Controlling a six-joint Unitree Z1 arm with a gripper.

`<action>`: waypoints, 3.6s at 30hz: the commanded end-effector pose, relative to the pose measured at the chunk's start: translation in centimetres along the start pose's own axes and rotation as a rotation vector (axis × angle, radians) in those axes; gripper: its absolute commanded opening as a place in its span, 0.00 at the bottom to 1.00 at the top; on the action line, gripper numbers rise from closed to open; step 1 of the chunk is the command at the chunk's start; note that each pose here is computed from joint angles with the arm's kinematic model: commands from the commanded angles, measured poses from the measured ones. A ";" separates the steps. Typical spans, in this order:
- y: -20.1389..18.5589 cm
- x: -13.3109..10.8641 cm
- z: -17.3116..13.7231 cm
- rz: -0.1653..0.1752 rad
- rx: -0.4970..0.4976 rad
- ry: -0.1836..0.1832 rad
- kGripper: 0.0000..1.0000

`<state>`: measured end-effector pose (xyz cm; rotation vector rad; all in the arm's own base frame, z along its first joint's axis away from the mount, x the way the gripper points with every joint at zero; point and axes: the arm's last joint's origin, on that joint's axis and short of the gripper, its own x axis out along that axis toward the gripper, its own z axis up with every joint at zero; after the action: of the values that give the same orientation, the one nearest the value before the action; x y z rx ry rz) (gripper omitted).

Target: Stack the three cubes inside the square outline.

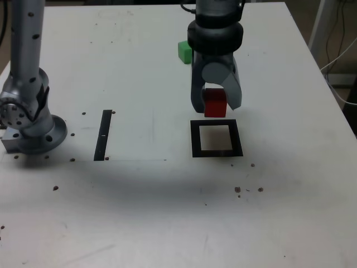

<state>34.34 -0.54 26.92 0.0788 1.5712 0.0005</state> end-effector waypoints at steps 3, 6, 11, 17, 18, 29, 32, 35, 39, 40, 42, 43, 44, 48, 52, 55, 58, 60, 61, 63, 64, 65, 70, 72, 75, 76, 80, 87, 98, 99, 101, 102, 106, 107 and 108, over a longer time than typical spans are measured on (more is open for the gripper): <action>-0.5 0.8 0.3 -0.005 0.006 0.012 0.36; -0.8 1.3 0.4 -0.012 0.011 0.019 0.36; -1.0 2.2 0.6 -0.025 0.014 0.028 0.36; -1.1 3.2 0.9 -0.034 0.015 0.043 0.36; -1.1 3.4 0.9 -0.035 0.015 0.045 0.36; -1.2 4.7 1.5 -0.042 0.016 0.060 0.36; -1.2 4.9 1.5 -0.042 0.016 0.061 0.36; -1.2 5.1 1.5 -0.043 0.017 0.062 0.42; -1.2 5.4 1.5 -0.052 0.022 0.064 0.78; -1.2 5.5 1.5 -0.054 0.023 0.065 0.86; -1.2 5.6 1.4 -0.056 0.024 0.065 0.96; -1.1 5.7 1.4 -0.057 0.023 0.065 0.98; -1.1 5.7 1.4 -0.057 0.023 0.065 0.99; -1.1 5.8 1.3 -0.058 0.021 0.068 0.99; -0.9 6.0 1.1 -0.057 0.016 0.075 0.99; -0.5 6.0 0.8 -0.051 0.008 0.080 0.99; -0.1 5.6 0.4 -0.036 -0.002 0.078 0.99; 0.3 5.0 0.1 -0.020 -0.010 0.071 0.99; 0.5 4.7 0.0 -0.014 -0.013 0.068 0.99; 1.0 4.1 -0.2 -0.003 -0.018 0.062 0.99; 1.3 3.8 -0.3 0.002 -0.021 0.060 0.99; 1.5 3.6 -0.4 0.006 -0.024 0.060 0.99; 3.3 2.8 -0.6 0.025 -0.040 0.071 0.99; 4.1 2.6 -0.6 0.034 -0.046 0.074 0.99; 5.5 2.3 -0.5 0.048 -0.053 0.078 1.00; 6.0 2.2 -0.5 0.052 -0.055 0.080 1.00; 8.0 1.7 -0.5 0.068 -0.068 0.087 1.00; 11.1 0.9 -0.1 0.096 -0.091 0.081 1.00; 16.1 -0.1 1.2 0.125 -0.119 0.068 1.00; 16.6 -0.1 1.3 0.127 -0.122 0.066 1.00; 17.8 -0.2 1.4 0.131 -0.133 0.062 1.00; 18.3 -0.1 1.5 0.132 -0.138 0.063 1.00; 20.4 0.0 1.8 0.132 -0.157 0.066 1.00; 20.8 0.1 1.8 0.132 -0.162 0.067 1.00; 21.2 0.1 1.8 0.132 -0.167 0.068 1.00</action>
<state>37.18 20.14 28.07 0.0550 1.6199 0.2376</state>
